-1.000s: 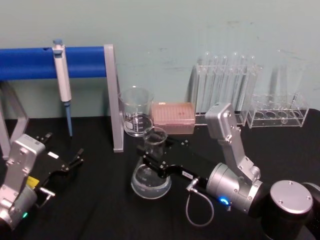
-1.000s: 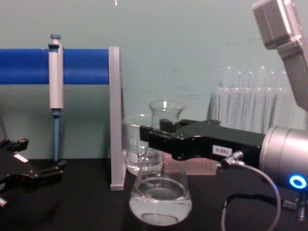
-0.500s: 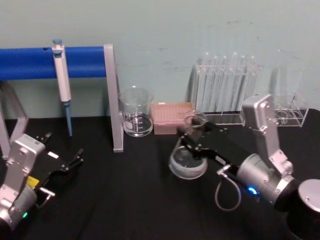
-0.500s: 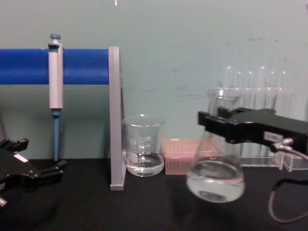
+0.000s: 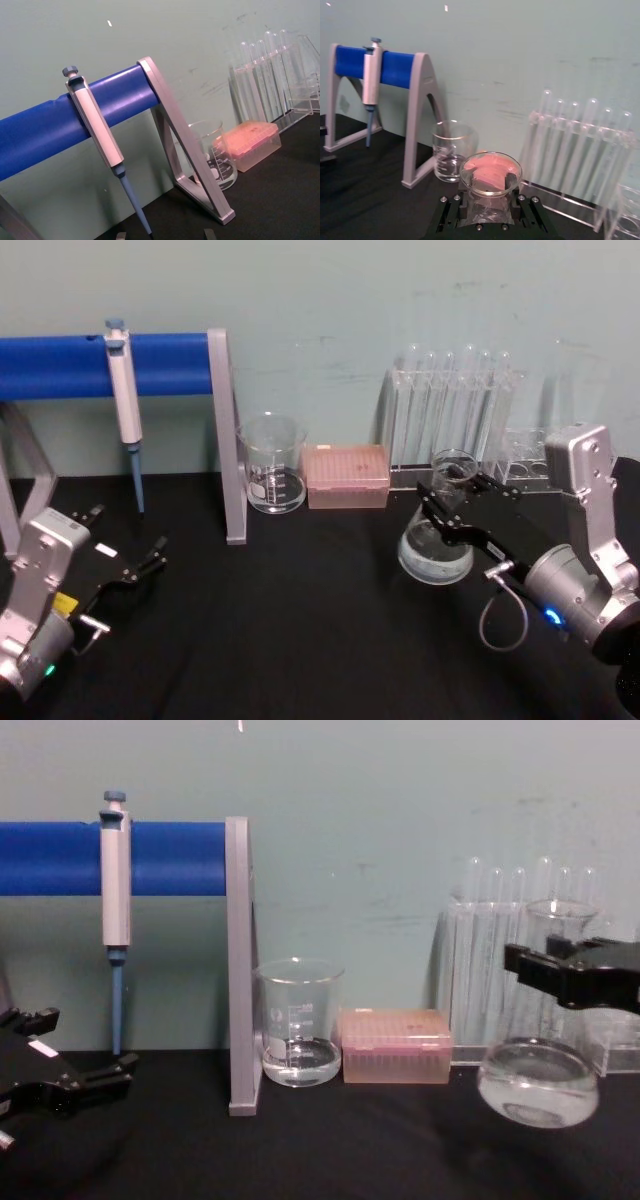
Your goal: Grasp the erlenmeyer flask with one hand, shake it three times, then place it back.
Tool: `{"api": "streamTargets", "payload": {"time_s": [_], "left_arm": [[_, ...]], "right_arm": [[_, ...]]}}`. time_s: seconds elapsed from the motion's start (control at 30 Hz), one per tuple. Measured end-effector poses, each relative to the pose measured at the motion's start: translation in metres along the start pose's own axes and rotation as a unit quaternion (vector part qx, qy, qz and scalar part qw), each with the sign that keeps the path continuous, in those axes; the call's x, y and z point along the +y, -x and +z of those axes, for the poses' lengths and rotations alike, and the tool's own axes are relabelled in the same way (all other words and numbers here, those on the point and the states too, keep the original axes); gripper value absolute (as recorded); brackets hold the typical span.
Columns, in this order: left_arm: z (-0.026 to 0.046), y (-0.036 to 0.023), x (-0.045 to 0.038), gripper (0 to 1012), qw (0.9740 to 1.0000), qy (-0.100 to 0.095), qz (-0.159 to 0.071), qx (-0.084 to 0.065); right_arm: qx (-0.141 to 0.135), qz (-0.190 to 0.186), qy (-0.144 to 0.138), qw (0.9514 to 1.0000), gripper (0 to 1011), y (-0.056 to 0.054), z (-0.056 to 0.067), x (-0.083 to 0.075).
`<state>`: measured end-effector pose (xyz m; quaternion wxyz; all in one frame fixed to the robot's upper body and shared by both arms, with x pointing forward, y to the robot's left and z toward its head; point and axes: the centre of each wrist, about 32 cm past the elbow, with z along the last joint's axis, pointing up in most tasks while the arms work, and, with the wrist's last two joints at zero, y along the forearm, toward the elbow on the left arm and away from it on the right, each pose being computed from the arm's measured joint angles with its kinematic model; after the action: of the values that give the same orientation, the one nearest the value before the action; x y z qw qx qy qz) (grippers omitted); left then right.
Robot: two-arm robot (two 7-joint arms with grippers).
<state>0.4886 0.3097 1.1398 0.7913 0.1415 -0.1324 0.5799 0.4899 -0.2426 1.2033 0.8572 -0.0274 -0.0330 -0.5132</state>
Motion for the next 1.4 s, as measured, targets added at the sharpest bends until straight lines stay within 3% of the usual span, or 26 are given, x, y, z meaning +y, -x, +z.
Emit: {"api": "streamTargets", "payload": {"time_s": [0.23,0.5,1.1,1.4], "left_arm": [[0.0000,0.0000,0.0000,1001,1.0000,0.000,0.000,0.000],[0.0000,0.0000,0.0000,1001,1.0000,0.000,0.000,0.000],[0.0000,0.0000,0.0000,1001,1.0000,0.000,0.000,0.000],[0.0000,0.0000,0.0000,1001,1.0000,0.000,0.000,0.000]], "right_arm": [[-0.001,-0.021,0.005,0.9998,451,-0.006,-0.002,-0.005],[0.004,-0.016,0.003,0.9999,451,-0.004,-0.002,0.001],[0.015,0.052,-0.004,0.9985,451,0.022,0.000,0.026],[0.021,0.099,-0.003,0.9948,451,0.036,0.001,0.034]]}}
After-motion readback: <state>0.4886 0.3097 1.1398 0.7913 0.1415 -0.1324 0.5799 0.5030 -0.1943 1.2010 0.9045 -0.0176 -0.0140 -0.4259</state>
